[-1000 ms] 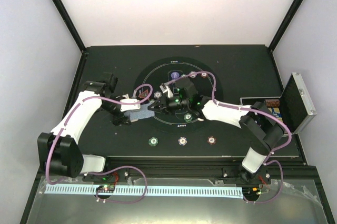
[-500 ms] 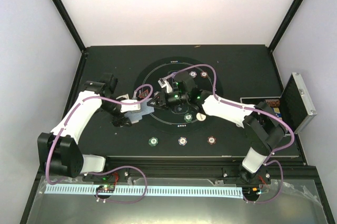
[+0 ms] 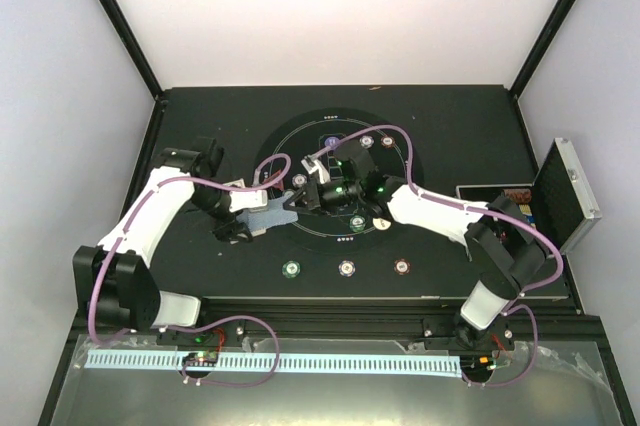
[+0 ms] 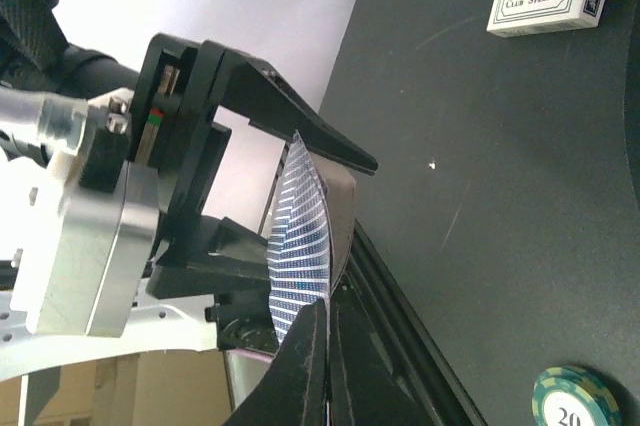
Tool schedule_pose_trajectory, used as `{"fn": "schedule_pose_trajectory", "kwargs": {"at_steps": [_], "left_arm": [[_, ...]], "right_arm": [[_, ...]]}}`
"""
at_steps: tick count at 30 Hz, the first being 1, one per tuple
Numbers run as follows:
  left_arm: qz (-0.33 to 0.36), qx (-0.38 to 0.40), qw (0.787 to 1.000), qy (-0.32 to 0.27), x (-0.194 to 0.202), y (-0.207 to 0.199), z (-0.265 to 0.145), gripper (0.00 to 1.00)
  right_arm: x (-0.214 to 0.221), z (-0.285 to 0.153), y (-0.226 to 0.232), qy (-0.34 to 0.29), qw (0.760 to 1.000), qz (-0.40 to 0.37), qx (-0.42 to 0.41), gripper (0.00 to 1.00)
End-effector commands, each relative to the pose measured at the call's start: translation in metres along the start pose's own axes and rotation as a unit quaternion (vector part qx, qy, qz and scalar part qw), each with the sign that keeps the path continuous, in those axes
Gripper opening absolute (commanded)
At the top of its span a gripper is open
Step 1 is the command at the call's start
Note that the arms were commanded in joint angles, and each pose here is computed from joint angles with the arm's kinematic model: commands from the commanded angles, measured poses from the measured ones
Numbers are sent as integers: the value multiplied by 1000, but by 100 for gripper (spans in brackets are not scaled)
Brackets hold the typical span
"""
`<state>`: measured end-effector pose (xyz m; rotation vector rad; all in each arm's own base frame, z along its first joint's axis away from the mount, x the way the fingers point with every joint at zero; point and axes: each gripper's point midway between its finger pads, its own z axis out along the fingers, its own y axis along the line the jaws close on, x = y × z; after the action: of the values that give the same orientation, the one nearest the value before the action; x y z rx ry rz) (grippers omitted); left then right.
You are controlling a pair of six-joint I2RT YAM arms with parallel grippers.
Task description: Distribute texas hold em gaming equipment
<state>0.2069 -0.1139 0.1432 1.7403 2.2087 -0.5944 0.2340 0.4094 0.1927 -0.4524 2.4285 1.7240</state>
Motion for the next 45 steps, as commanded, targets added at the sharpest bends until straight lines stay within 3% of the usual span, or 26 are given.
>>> {"fn": "schedule_pose_trajectory", "kwargs": {"at_steps": [1,45], "left_arm": [[5,20,999,-35,-18,-5,-11,1],[1,55,997,-50,-26,-14,-14,2]], "right_arm": [[6,-10,18,0,999,-43,-23,1],[2,-13,41,-16,992,-112,-61,1]]}}
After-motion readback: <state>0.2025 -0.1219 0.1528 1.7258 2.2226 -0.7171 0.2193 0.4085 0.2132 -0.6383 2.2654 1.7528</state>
